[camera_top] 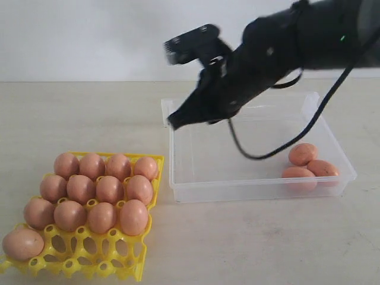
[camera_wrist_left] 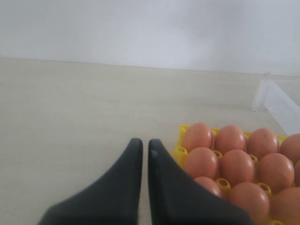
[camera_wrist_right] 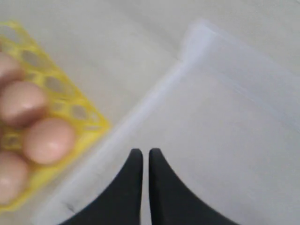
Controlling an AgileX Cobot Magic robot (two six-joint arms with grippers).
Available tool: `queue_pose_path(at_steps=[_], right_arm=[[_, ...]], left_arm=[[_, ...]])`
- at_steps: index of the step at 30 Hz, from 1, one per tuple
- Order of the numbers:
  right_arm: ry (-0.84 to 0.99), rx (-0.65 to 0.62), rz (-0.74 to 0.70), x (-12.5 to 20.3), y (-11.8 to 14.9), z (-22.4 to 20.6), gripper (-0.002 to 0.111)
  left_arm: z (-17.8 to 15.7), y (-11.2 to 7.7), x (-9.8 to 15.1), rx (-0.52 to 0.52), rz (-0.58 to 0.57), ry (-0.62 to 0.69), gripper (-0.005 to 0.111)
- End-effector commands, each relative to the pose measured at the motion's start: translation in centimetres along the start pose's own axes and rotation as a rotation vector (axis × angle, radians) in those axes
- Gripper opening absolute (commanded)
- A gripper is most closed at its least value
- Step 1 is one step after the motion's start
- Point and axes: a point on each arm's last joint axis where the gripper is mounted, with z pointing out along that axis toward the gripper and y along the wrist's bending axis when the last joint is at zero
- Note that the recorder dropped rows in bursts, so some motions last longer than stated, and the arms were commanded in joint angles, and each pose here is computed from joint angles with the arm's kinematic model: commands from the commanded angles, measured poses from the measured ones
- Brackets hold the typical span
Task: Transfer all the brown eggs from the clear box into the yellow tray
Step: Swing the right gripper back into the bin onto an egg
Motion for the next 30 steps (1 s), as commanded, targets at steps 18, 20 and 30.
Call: queue_pose_path(at_steps=[18,20,30], right_arm=[[0.581,-0.225,-0.599,1.7,-13.9,1.0,0.060],[0.580,-0.238,-0.634,1.8,-13.9,1.1,0.062],[0.574,-0.286,-0.826,1.8,-14.1,1.1,0.062]], left_arm=[[0.0,0.0,0.1,0.003,0.006,-0.005,0.004],[0.0,0.0,0.1,0.003,0.006,-0.005,0.004],[0.0,0.0,0.1,0.003,0.006,-0.005,0.004]])
